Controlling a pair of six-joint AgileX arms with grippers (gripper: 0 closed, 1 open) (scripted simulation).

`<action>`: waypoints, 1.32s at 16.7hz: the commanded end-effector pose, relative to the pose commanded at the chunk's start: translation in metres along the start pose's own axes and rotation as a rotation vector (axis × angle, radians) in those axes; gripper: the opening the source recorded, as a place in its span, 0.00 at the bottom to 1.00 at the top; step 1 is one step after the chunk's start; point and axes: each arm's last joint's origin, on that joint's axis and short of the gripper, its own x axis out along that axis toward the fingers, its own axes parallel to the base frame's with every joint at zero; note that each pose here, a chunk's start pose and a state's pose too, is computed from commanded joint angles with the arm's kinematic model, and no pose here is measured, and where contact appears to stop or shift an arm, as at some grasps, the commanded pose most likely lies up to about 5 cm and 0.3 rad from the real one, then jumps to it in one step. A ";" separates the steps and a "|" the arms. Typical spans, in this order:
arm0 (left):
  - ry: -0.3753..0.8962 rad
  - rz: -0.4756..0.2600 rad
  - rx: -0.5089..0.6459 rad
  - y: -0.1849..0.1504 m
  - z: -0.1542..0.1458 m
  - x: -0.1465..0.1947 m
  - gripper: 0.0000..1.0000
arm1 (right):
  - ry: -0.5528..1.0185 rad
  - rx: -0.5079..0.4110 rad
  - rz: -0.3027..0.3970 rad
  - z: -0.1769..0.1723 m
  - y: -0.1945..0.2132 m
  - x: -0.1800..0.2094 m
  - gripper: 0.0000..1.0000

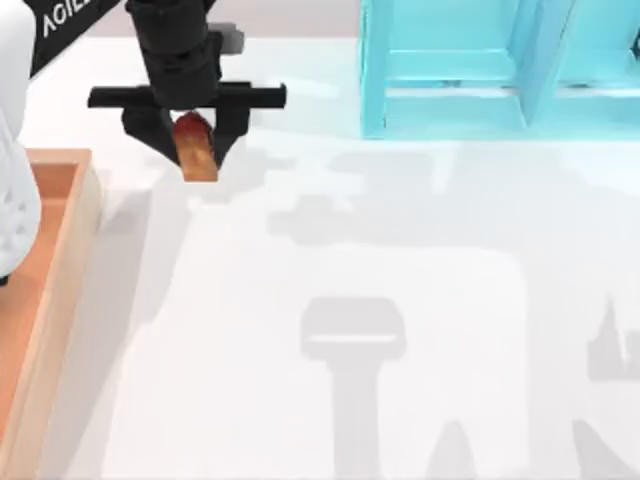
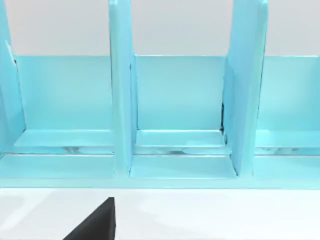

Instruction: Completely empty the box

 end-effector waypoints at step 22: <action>0.006 0.018 -0.026 -0.071 0.001 0.081 0.00 | 0.000 0.000 0.000 0.000 0.000 0.000 1.00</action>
